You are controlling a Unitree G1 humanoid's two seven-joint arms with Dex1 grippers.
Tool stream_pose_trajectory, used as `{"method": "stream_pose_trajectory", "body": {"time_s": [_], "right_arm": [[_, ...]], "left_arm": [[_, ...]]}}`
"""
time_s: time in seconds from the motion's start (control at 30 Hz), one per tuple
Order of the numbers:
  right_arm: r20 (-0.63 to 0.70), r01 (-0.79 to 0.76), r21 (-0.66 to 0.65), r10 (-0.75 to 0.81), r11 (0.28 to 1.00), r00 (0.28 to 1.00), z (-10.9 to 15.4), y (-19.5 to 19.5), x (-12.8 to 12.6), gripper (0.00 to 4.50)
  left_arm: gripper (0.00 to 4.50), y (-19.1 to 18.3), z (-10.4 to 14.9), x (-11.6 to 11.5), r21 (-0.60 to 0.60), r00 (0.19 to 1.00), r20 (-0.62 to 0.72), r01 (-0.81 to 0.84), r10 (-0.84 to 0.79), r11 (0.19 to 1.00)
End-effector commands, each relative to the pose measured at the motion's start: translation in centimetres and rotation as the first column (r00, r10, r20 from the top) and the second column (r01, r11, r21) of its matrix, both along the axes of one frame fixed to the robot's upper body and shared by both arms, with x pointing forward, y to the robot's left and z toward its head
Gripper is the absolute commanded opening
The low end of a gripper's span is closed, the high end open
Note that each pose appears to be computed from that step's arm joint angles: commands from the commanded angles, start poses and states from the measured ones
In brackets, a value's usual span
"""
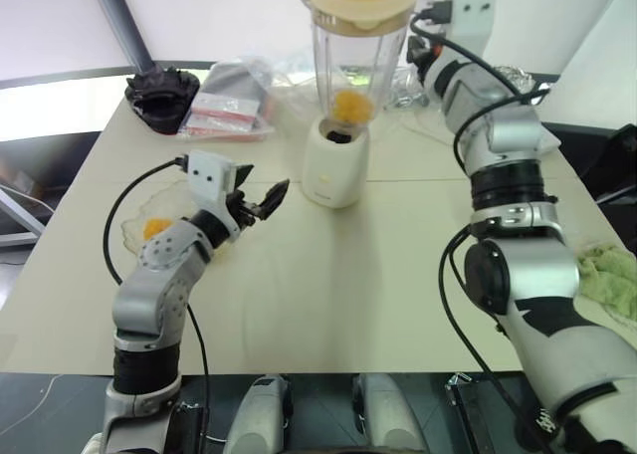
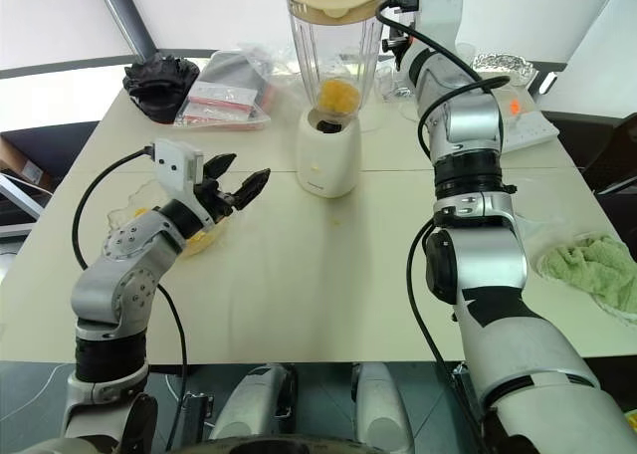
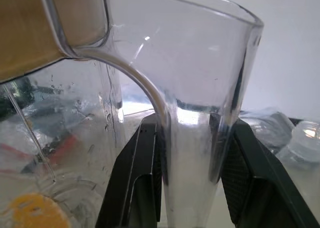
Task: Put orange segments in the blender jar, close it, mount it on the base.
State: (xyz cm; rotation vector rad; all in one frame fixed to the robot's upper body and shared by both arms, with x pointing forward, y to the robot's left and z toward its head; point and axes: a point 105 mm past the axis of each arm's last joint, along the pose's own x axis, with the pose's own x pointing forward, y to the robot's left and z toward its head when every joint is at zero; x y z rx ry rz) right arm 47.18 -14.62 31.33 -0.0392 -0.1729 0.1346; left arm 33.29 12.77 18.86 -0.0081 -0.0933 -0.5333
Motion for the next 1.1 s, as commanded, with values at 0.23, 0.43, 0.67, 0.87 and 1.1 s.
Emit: {"method": "stream_pose_trajectory", "body": {"time_s": [0.23, 0.43, 0.67, 0.87, 1.1], "right_arm": [[0.124, -0.032, -0.003, 0.032, 0.999, 0.992, 3.9, 1.7, -0.2, 1.01], [0.135, -0.021, -0.030, 0.025, 0.999, 0.991, 3.9, 1.6, -1.1, 1.01], [0.108, -0.042, -0.019, 0.043, 0.999, 0.993, 3.4, 1.7, -3.2, 1.01], [0.080, -0.035, -0.022, 0.036, 0.999, 0.996, 2.2, 1.5, -4.0, 1.01], [-0.005, -0.006, -0.002, 0.006, 1.000, 1.000, -0.8, 0.8, -3.1, 1.01]], "left_arm": [[3.96, 0.1, 1.6, -0.7, 0.017, 0.997, 0.079, -0.024, 0.022, 1.000], [3.96, -0.5, 1.6, -0.6, 0.014, 0.997, 0.076, -0.012, 0.011, 1.000], [3.96, -0.7, 1.7, 0.1, 0.021, 0.997, 0.074, 0.007, -0.008, 1.000], [3.96, -1.0, 1.9, 0.5, 0.027, 0.997, 0.077, 0.024, -0.026, 0.999], [3.96, -1.2, 1.9, 0.6, 0.032, 0.996, 0.075, 0.037, -0.040, 0.999]]}}
